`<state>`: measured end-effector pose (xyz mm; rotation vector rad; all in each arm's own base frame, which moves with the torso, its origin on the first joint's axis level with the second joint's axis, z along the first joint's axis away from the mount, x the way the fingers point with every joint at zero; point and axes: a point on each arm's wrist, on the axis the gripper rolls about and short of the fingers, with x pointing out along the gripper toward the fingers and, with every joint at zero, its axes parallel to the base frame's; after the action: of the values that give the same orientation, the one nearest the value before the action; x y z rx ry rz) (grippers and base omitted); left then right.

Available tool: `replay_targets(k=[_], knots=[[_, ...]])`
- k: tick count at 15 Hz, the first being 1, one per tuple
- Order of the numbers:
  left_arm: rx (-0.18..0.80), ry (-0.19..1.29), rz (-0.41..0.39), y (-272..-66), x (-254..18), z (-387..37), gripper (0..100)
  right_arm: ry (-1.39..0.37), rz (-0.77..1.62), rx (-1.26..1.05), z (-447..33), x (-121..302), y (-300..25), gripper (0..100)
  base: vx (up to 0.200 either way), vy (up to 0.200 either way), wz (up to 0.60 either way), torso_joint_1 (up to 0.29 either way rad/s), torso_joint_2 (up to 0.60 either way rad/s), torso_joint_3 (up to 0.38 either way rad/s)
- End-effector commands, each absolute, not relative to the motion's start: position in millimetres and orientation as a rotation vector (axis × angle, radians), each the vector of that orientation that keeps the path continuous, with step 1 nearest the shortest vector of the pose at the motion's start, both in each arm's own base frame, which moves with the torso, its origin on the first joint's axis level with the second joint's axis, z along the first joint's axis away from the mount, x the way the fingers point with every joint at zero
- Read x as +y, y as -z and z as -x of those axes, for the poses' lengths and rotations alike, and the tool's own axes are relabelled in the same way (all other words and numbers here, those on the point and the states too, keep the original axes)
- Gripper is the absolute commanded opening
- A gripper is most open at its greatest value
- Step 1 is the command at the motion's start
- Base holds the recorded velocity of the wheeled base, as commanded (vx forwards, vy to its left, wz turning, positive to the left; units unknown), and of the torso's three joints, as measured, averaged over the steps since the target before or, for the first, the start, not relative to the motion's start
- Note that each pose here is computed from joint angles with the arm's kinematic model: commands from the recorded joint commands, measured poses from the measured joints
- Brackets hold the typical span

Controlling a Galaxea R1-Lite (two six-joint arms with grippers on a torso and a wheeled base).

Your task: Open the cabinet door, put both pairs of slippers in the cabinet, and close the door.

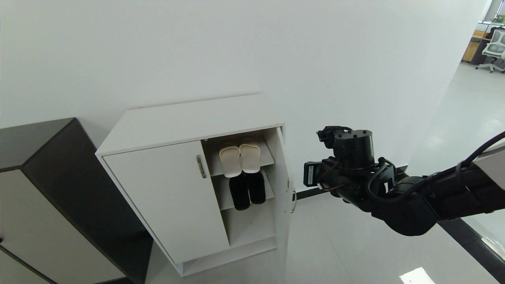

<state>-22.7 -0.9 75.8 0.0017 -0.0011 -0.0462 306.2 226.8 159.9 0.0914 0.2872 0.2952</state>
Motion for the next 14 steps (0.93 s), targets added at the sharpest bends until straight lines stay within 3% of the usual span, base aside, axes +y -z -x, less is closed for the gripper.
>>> replay_targets(k=[1, 7, 14], knots=[[-0.002, 0.046, -0.002, -75.8, -0.9, 22.7, 0, -0.306, -0.084, 0.281, -297.9, 223.4, -165.5, 0, 0.000, 0.000, 0.00, 0.000, 0.00, 0.000], [-0.002, 0.046, -0.002, -75.8, -0.9, 22.7, 0, -0.312, -0.039, 0.302, -299.7, 224.2, -155.1, 0, 0.000, 0.000, 0.00, 0.000, 0.00, 0.000], [-0.002, 0.046, -0.002, -75.8, -0.9, 22.7, 0, -0.306, -0.033, 0.307, -302.0, 223.1, -152.4, 0, 0.000, 0.000, 0.60, 0.003, 0.00, 0.004]])
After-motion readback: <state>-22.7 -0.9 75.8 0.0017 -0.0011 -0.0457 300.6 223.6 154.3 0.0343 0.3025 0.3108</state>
